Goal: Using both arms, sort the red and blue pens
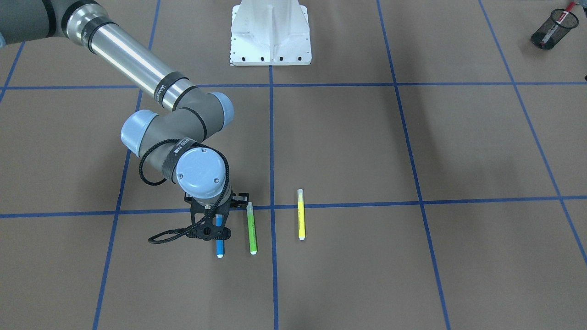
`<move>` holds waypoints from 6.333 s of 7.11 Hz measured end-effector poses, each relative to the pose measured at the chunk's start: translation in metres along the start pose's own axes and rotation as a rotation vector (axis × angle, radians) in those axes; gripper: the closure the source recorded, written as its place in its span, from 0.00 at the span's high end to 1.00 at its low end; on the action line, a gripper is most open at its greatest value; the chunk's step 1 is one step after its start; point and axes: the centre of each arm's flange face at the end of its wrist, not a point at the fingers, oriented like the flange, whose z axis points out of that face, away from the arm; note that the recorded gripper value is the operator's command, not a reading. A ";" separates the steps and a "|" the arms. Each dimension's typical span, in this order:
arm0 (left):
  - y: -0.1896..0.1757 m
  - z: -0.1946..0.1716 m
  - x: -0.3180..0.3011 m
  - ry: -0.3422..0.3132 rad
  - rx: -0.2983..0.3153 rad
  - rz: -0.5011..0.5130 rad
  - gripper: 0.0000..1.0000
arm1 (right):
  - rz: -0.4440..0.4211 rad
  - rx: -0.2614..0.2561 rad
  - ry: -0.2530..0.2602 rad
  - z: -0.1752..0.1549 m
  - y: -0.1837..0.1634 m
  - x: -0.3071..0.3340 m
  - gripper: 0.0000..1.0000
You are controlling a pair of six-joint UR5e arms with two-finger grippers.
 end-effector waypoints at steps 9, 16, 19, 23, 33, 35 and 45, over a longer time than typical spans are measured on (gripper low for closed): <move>0.010 0.011 -0.013 0.001 0.012 0.011 1.00 | -0.047 -0.007 0.021 0.013 0.001 0.010 0.26; 0.015 0.013 -0.016 0.000 0.003 0.001 1.00 | -0.056 0.015 -0.005 -0.022 -0.004 0.007 0.00; 0.020 0.018 -0.021 0.001 -0.010 -0.012 1.00 | -0.121 0.030 0.019 -0.069 0.000 0.031 0.00; 0.025 0.032 -0.036 -0.008 -0.041 -0.048 1.00 | -0.315 0.011 0.079 -0.108 0.015 0.128 0.00; -0.004 0.014 -0.003 -0.015 -0.276 0.060 1.00 | -0.589 -0.116 0.157 -0.134 0.157 0.393 0.00; -0.001 0.015 -0.004 -0.016 -0.276 0.061 1.00 | -0.678 -0.229 0.208 -0.129 0.201 0.470 0.00; 0.013 0.015 -0.010 -0.018 -0.255 0.078 1.00 | -0.573 -0.905 0.412 -0.076 0.436 0.720 0.00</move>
